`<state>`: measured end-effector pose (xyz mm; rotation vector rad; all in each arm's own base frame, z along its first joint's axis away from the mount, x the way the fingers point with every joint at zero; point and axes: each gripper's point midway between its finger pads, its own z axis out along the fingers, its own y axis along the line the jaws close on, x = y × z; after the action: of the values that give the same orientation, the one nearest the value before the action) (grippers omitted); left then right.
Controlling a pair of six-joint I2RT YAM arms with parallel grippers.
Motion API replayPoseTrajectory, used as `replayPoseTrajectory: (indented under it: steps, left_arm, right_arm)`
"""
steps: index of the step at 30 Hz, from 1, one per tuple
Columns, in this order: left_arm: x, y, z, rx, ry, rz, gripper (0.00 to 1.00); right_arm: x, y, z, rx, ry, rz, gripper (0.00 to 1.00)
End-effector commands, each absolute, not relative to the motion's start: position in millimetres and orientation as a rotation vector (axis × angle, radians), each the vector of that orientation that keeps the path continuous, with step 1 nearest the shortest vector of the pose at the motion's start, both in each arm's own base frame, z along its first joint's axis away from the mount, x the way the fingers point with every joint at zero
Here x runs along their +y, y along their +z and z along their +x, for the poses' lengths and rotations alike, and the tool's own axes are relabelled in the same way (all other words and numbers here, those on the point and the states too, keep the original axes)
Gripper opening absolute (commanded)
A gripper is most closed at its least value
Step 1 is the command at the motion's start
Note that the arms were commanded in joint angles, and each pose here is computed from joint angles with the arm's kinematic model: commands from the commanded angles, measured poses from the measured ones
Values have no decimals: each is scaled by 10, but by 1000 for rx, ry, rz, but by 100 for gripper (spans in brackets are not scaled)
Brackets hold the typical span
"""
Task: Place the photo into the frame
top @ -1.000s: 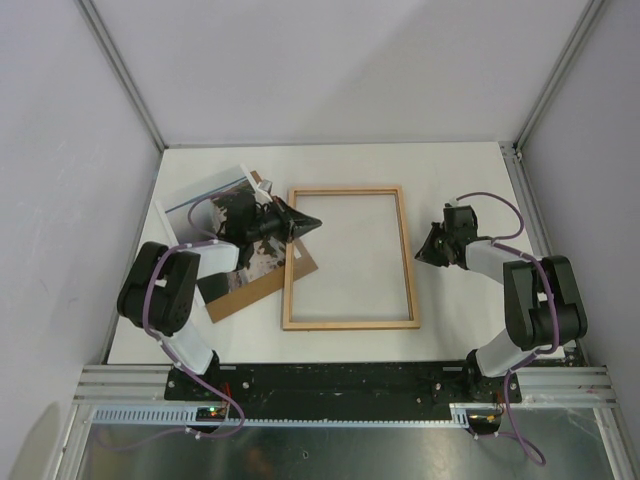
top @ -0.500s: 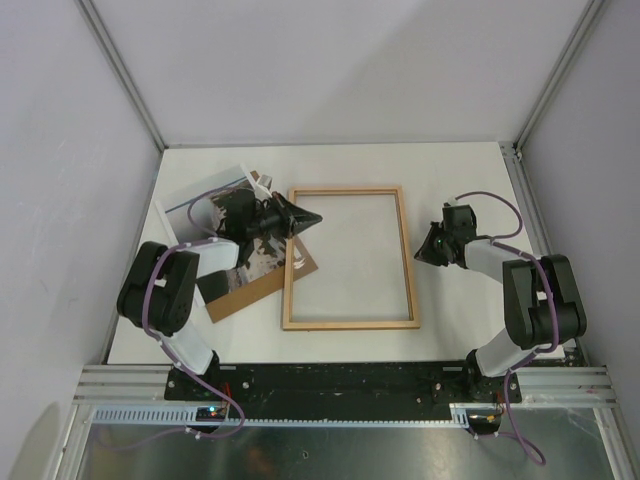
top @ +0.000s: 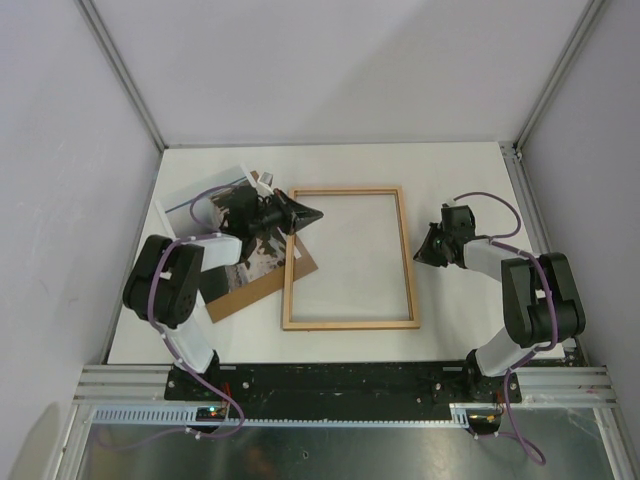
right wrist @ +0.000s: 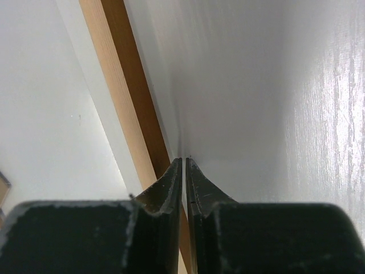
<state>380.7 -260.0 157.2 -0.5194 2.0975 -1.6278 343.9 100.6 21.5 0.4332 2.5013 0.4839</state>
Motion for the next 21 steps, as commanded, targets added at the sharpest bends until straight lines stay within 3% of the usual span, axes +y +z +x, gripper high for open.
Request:
replayPoseTrajectory:
  steps: [1,21]
  left_arm:
    - [-2606,1806,3945,2011,-1657,-479,0]
    - [-2610,1703,4010,2003,-1661,-499,0]
  right_arm:
    - [1021,320,3580,2464,470,399,10]
    - [1051,291,3574,2477,470,388,10]
